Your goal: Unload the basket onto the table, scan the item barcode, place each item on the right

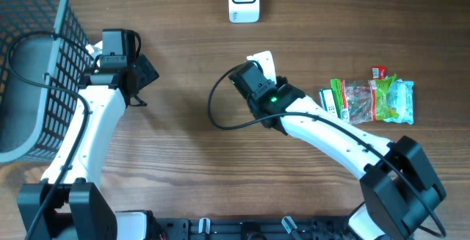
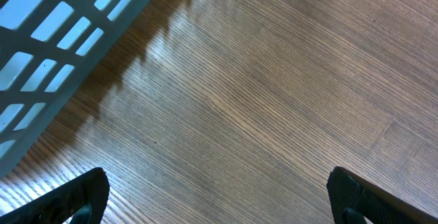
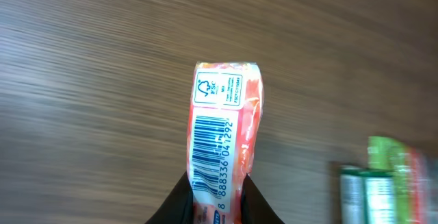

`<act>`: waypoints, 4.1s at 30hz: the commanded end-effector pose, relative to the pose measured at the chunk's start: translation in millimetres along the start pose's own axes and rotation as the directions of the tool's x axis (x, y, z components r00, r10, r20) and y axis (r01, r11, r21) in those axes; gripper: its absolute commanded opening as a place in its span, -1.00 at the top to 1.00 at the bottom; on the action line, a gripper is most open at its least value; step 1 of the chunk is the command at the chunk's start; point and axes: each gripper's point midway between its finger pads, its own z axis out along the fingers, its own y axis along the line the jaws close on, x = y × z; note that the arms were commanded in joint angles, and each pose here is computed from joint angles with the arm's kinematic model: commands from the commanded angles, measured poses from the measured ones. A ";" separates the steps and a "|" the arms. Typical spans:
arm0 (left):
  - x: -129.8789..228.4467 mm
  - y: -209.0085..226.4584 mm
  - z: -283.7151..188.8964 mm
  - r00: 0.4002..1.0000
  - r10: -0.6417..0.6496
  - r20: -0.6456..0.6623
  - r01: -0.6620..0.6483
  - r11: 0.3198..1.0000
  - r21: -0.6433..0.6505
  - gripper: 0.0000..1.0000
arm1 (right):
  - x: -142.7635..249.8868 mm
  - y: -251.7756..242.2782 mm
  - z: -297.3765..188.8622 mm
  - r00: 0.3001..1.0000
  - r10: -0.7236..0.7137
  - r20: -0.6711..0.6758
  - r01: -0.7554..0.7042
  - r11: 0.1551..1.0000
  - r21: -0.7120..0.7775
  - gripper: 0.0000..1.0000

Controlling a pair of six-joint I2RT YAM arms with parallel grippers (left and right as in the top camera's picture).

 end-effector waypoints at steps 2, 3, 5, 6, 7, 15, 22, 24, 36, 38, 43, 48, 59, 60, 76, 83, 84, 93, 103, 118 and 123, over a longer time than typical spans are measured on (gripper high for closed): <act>-2.0 2.6 1.4 1.000 0.005 0.006 -0.005 1.000 -0.013 -1.00 | 22.6 -40.4 13.9 0.996 -0.079 -0.041 0.085 0.983 0.161 0.69; -1.9 2.6 1.4 1.000 0.005 0.006 -0.005 1.000 -0.013 -1.00 | 27.8 -45.4 17.3 0.996 -0.074 -0.046 0.081 0.980 0.179 0.69; -2.0 2.6 1.4 1.000 0.005 0.006 -0.005 1.000 -0.013 -1.00 | 36.7 -47.8 24.1 0.996 -0.068 -0.049 0.076 0.980 0.185 0.69; -2.0 2.6 1.4 1.000 0.005 0.006 -0.005 1.000 -0.013 -1.00 | 40.7 -47.3 27.8 0.997 -0.066 -0.041 0.072 0.980 0.185 0.69; -2.0 2.6 1.4 1.000 0.005 0.006 -0.005 1.000 -0.013 -1.00 | 44.3 -48.1 30.8 0.997 -0.066 -0.033 0.072 0.979 0.191 0.70; -2.0 2.6 1.4 1.000 0.005 0.006 -0.005 1.000 -0.013 -1.00 | 60.4 -4.5 42.6 0.994 -0.104 -0.032 0.102 0.993 -0.055 0.35; -2.0 2.6 1.4 1.000 0.005 0.006 -0.005 1.000 -0.013 -1.00 | 56.7 12.7 39.6 0.996 -0.089 -0.023 0.084 0.984 -0.154 0.06; -2.0 2.6 1.4 1.000 0.005 0.006 -0.005 1.000 -0.013 -1.00 | 51.8 14.5 34.2 0.996 -0.084 -0.012 0.080 0.982 -0.173 0.03; -2.0 2.6 1.4 1.000 0.005 0.006 -0.005 1.000 -0.013 -1.00 | 7.4 -15.3 -25.7 1.000 -0.001 -0.026 -0.013 0.860 -0.510 -0.49; -2.0 2.6 1.4 1.000 0.005 0.006 -0.005 1.000 -0.013 -1.00 | 11.7 -30.1 -16.3 0.995 0.056 -0.084 -0.093 0.834 -0.544 -0.48; -2.0 2.6 1.4 1.000 0.005 0.006 -0.005 1.000 -0.013 -1.00 | 19.8 -37.1 14.8 0.980 0.115 -0.165 -0.191 0.784 -0.591 0.00; -2.0 2.6 1.4 1.000 0.005 0.006 -0.005 1.000 -0.013 -1.00 | 33.9 -27.1 45.0 0.971 0.099 -0.216 -0.210 0.783 -0.586 0.07; -2.0 2.6 1.4 1.000 0.005 0.006 -0.005 1.000 -0.013 -1.00 | 65.5 -9.4 67.9 0.945 0.070 -0.319 -0.260 0.754 -0.604 0.27; -2.0 2.6 1.4 1.000 0.005 0.006 -0.005 1.000 -0.013 -1.00 | 65.8 -9.4 67.8 0.943 0.075 -0.324 -0.266 0.753 -0.601 0.27; -2.0 2.6 1.4 1.000 0.005 0.006 -0.005 1.000 -0.013 -1.00 | 3.3 -35.7 12.5 0.977 0.158 -0.143 -0.213 0.750 -0.626 0.91; -2.0 2.6 1.4 1.000 0.005 0.006 -0.005 1.000 -0.013 -1.00 | -42.6 -108.5 -55.4 0.970 0.238 -0.060 -0.242 0.888 -0.391 0.92; -2.0 2.6 1.4 1.000 0.005 0.006 -0.005 1.000 -0.013 -1.00 | -52.3 -115.9 -65.7 0.969 0.239 -0.056 -0.242 0.895 -0.374 0.91; -2.0 2.6 1.4 1.000 0.005 0.006 -0.005 1.000 -0.013 -1.00 | -159.7 -164.1 -119.8 0.987 0.096 0.129 -0.089 0.994 -0.066 0.91; -2.0 2.6 1.4 1.000 0.005 0.006 -0.005 1.000 -0.013 -1.00 | -237.1 -67.8 -57.4 0.808 -0.542 0.230 0.466 0.827 0.313 0.91; -2.0 2.6 1.4 1.000 0.005 0.006 -0.005 1.000 -0.013 -1.00 | -238.1 -2.5 108.2 0.613 -0.783 0.109 0.658 0.582 0.477 0.91; -2.0 2.6 1.4 1.000 0.005 0.006 -0.005 1.000 -0.013 -1.00 | -243.5 -4.7 107.7 0.624 -0.770 0.132 0.634 0.598 0.491 0.91</act>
